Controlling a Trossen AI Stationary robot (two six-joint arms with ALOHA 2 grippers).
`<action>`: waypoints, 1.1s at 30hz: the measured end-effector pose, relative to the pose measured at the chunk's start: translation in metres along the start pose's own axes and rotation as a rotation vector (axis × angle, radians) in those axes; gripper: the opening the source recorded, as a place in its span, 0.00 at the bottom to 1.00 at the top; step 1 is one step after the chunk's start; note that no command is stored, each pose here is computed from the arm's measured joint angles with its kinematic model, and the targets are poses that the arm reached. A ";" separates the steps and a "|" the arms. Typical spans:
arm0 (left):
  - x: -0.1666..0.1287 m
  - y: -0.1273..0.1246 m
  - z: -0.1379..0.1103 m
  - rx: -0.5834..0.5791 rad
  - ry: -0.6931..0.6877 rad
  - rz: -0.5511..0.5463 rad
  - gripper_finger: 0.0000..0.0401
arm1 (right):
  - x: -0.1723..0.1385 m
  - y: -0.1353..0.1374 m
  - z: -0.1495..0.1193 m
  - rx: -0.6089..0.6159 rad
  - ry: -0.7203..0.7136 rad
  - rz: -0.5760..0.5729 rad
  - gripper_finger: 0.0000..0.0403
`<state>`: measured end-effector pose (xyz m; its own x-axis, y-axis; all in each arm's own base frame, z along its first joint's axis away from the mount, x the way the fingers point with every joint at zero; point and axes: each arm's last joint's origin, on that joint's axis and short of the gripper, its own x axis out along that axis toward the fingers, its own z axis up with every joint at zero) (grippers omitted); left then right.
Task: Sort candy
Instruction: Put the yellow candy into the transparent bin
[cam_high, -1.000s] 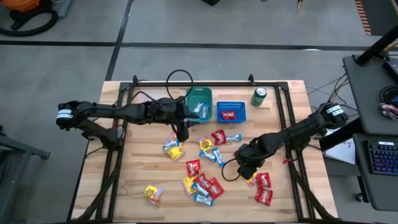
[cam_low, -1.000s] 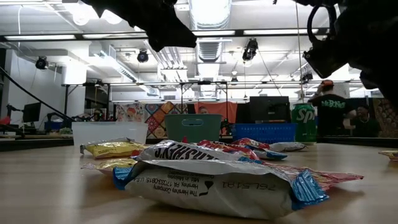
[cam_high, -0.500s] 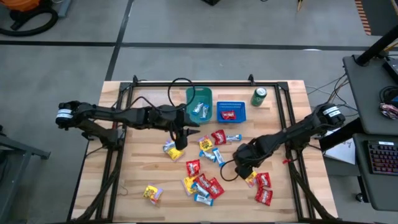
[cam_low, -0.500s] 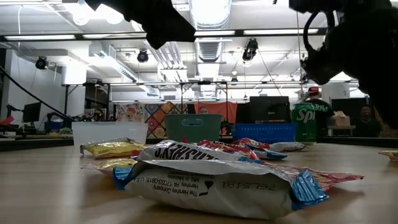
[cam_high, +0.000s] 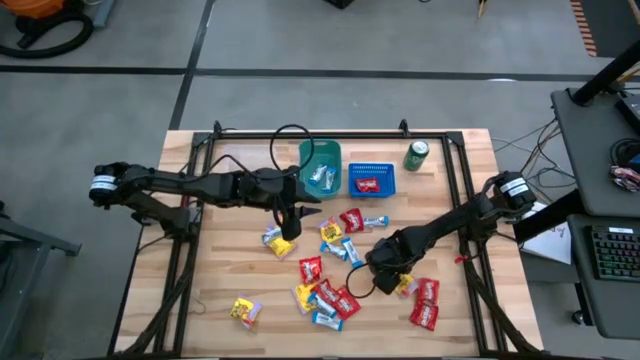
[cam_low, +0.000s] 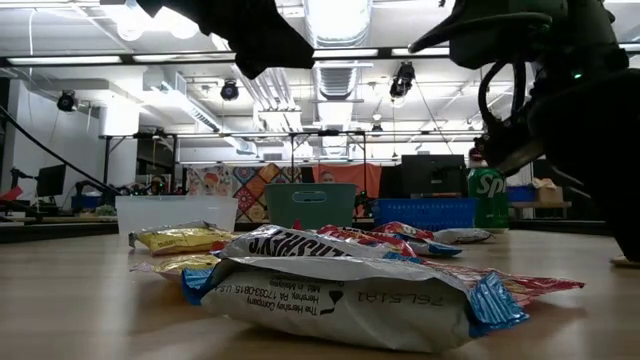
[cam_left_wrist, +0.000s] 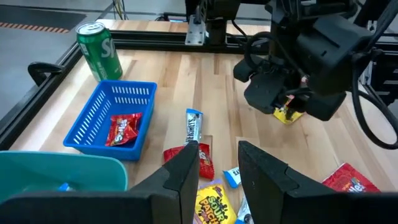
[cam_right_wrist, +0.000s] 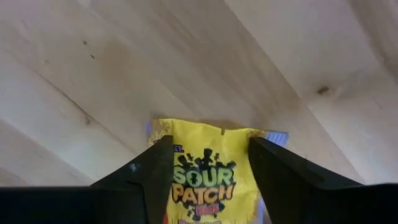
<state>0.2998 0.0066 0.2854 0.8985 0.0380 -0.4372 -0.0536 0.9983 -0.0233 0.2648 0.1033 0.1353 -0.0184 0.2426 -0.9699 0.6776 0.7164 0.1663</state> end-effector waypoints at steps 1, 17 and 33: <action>0.000 0.000 0.000 0.000 0.001 0.000 0.24 | 0.000 0.000 0.001 0.000 -0.008 0.001 0.45; 0.000 0.000 -0.002 0.001 0.023 -0.001 0.24 | -0.032 -0.004 0.002 -0.041 -0.269 0.011 0.03; 0.009 -0.019 -0.035 -0.023 -0.175 -0.079 0.31 | -0.137 0.019 0.010 -0.377 -1.347 0.076 0.02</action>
<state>0.2938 -0.0131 0.2508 0.9623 -0.0310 -0.2703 0.0118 0.9973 -0.0725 0.2878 0.0772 0.2700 0.8653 -0.3641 -0.3444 0.4053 0.9126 0.0537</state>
